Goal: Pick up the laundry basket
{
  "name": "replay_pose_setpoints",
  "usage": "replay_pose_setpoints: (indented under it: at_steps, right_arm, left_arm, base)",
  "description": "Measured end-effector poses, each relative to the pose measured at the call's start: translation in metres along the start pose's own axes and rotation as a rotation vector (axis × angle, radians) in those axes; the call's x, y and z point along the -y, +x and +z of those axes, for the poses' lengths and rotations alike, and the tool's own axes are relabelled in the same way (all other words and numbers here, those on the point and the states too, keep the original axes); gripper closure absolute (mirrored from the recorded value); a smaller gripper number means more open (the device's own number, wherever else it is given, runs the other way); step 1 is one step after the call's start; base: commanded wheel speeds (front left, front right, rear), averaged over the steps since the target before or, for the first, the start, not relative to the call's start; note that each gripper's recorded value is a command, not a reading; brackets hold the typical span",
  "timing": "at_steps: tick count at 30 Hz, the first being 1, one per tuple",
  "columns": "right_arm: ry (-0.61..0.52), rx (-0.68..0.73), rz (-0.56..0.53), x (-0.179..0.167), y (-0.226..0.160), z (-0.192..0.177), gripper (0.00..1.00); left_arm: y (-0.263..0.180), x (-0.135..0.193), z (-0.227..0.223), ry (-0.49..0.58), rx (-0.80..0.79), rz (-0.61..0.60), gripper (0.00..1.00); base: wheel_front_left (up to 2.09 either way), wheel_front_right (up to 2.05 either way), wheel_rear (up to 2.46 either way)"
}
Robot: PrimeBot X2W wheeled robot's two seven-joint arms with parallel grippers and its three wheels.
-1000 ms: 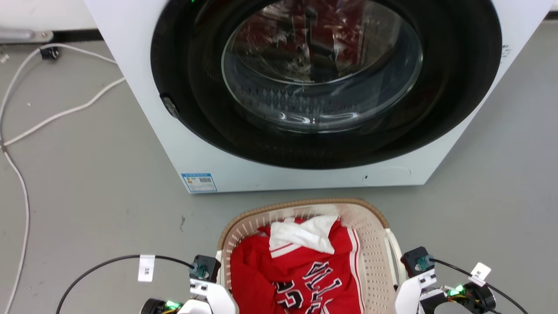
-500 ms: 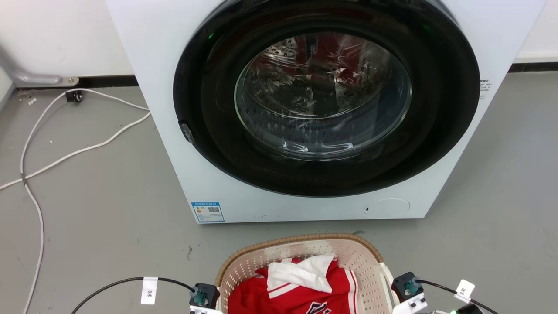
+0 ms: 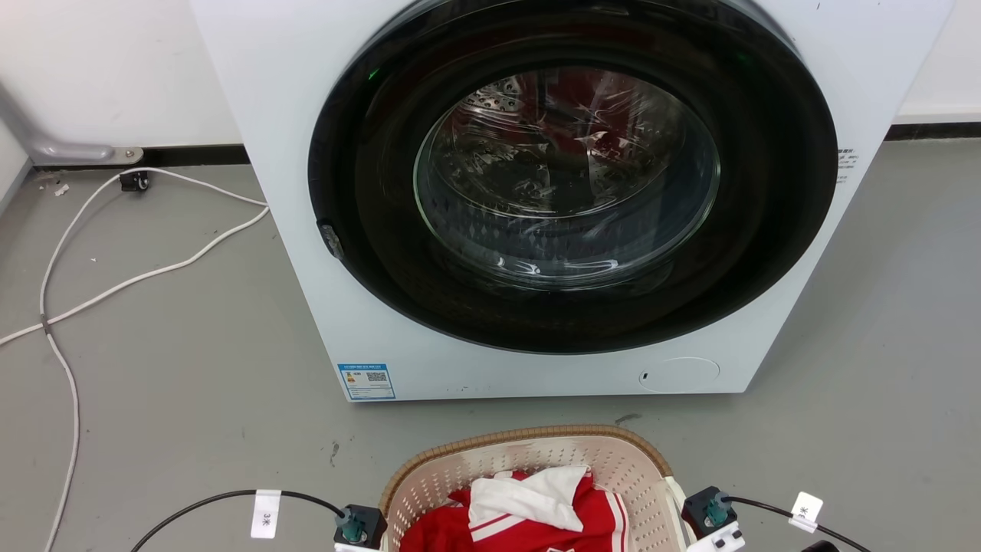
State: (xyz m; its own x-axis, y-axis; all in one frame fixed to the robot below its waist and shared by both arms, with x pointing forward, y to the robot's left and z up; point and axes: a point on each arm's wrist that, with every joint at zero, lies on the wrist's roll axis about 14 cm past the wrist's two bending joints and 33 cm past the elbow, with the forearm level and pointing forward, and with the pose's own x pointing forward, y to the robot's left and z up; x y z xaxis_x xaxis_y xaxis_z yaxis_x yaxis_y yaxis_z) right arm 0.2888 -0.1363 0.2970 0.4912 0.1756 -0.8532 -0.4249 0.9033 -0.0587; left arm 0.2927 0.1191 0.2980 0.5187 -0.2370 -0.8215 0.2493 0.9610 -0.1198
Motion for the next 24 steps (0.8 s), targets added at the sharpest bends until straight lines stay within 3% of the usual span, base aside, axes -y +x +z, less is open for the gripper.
replay_pose_setpoints:
  at_steps: [24]
  right_arm:
    - [0.013,-0.022,0.011,0.0016,-0.0002,-0.0046,1.00]
  left_arm:
    - [0.0002,0.0009,-0.0069,-0.010,-0.021,-0.005,1.00]
  base:
    - [0.00,0.00,0.00]
